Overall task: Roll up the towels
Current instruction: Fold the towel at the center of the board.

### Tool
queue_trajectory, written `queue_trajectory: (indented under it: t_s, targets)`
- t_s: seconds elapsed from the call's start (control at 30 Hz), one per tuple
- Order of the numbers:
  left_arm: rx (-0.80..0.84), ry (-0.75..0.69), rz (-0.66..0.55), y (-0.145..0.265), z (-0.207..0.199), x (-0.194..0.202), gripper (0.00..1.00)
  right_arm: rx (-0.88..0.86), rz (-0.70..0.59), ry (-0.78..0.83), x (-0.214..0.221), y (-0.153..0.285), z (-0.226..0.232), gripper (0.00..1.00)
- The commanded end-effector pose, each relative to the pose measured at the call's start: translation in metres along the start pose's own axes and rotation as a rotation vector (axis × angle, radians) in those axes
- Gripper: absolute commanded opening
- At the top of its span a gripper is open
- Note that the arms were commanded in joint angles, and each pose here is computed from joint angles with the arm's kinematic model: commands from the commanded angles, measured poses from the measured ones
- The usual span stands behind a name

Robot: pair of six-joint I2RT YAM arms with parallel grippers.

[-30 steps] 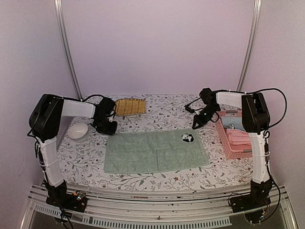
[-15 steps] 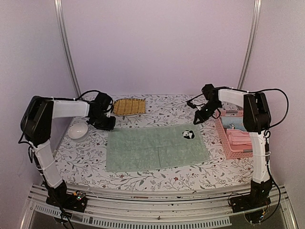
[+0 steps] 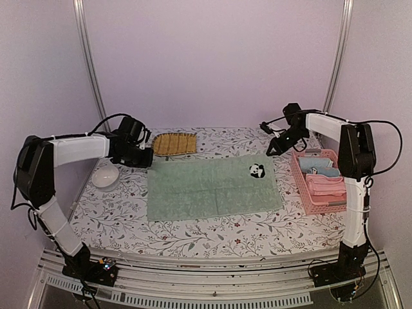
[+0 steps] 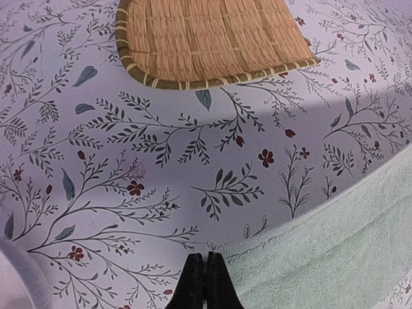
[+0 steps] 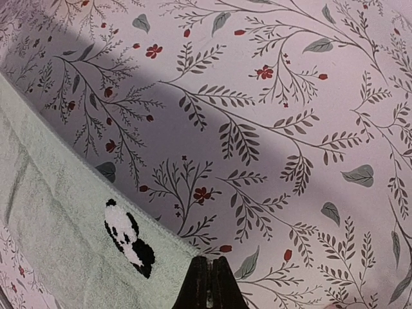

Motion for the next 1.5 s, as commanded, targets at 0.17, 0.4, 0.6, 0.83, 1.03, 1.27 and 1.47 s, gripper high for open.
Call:
queue_trajectory:
  t_s: [0.17,0.4,0.6,0.83,1.03,1.27,1.47]
  targets:
    - [0.025,0.009,-0.002,0.018,0.004,0.019,0.00,-0.072,-0.091,0.079,0.016,0.041,0.024,0.02]
    - [0.085,-0.005,0.001,0.029,-0.001,0.033,0.00,-0.124,-0.081,0.135,0.043,0.048,0.039,0.02]
    - [0.158,-0.007,0.037,0.035,-0.008,0.048,0.00,-0.140,-0.055,0.179,0.063,0.052,0.047,0.02]
    - [0.290,-0.009,0.105,0.044,-0.022,0.070,0.00,-0.101,0.003,0.215,0.088,0.052,0.046,0.02]
    - [0.275,-0.025,0.185,0.044,-0.019,0.089,0.00,-0.133,0.030,0.259,0.106,0.053,0.053,0.02]
    - [0.295,-0.023,0.256,0.031,-0.022,0.100,0.00,-0.194,0.056,0.277,0.120,0.052,0.061,0.03]
    - [0.304,-0.022,0.282,0.027,-0.023,0.105,0.00,-0.222,0.080,0.301,0.132,0.046,0.065,0.03]
Point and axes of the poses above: each gripper's point midway between its finger pads, its own y axis back along the fingers, its own z axis along the line the jaws close on, x = y × z, the point moved 6 cm from there along y, back along the fingers, and after that the axes turned 11 degrees about -y, right-handed, at the moved point
